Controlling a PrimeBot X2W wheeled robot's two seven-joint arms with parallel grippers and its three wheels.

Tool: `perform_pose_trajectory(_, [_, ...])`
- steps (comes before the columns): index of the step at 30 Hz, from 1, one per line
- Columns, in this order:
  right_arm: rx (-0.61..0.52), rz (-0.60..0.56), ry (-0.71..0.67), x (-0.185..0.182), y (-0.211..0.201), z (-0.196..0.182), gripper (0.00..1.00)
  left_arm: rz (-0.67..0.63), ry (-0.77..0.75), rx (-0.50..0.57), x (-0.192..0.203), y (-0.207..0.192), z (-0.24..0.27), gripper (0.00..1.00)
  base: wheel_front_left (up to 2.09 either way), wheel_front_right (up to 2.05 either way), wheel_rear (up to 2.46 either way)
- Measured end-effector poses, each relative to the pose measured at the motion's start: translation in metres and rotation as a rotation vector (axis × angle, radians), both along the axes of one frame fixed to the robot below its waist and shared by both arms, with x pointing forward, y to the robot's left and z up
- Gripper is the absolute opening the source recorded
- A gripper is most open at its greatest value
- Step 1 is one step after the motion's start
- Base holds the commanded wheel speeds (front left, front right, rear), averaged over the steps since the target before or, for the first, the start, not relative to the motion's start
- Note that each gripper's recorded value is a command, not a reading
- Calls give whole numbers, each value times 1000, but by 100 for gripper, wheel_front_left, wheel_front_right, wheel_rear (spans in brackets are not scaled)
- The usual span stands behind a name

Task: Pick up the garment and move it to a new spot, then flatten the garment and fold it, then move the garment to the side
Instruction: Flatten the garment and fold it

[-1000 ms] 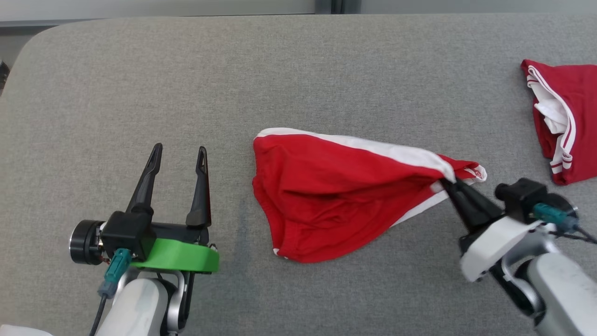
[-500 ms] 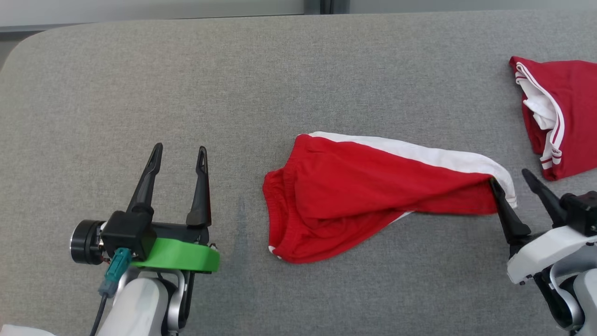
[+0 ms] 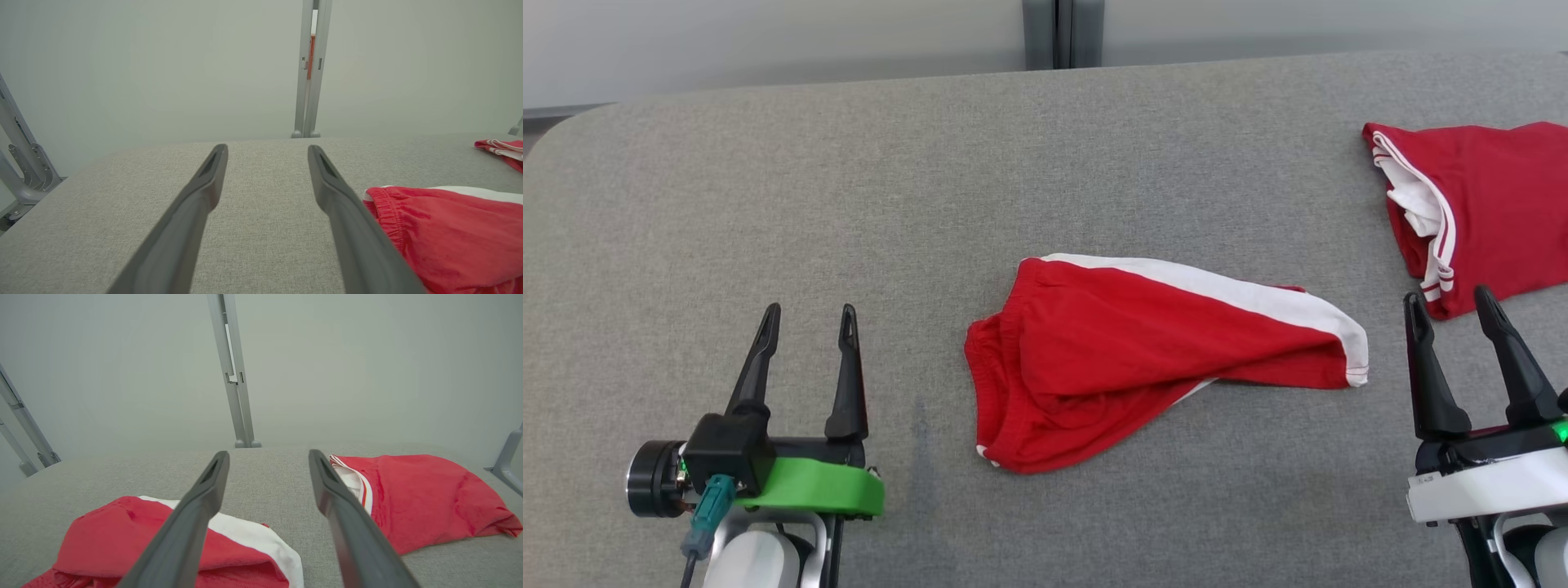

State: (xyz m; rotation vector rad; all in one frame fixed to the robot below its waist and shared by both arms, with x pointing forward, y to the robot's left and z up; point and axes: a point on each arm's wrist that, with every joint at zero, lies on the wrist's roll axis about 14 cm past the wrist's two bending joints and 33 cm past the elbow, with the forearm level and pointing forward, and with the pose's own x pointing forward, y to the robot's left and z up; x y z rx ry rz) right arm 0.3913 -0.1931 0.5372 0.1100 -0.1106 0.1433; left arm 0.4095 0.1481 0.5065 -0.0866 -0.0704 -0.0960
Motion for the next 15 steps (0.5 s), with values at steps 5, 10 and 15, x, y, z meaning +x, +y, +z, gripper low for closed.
perform_pose_trajectory(5, [14, -22, -6, -11, -1, 6, 100, -2, 1, 3, -3, -1, 2, 100, 0, 0, 0])
perform_pose_trajectory(10, [17, -26, -1, -14, 0, 6, 100, -3, 6, 6, -4, -1, 2, 100, 0, 0, 0])
perform_pose_trajectory(15, [19, -23, 3, -13, 1, 6, 100, -41, 22, 17, -3, -10, 0, 100, 0, 0, 0])
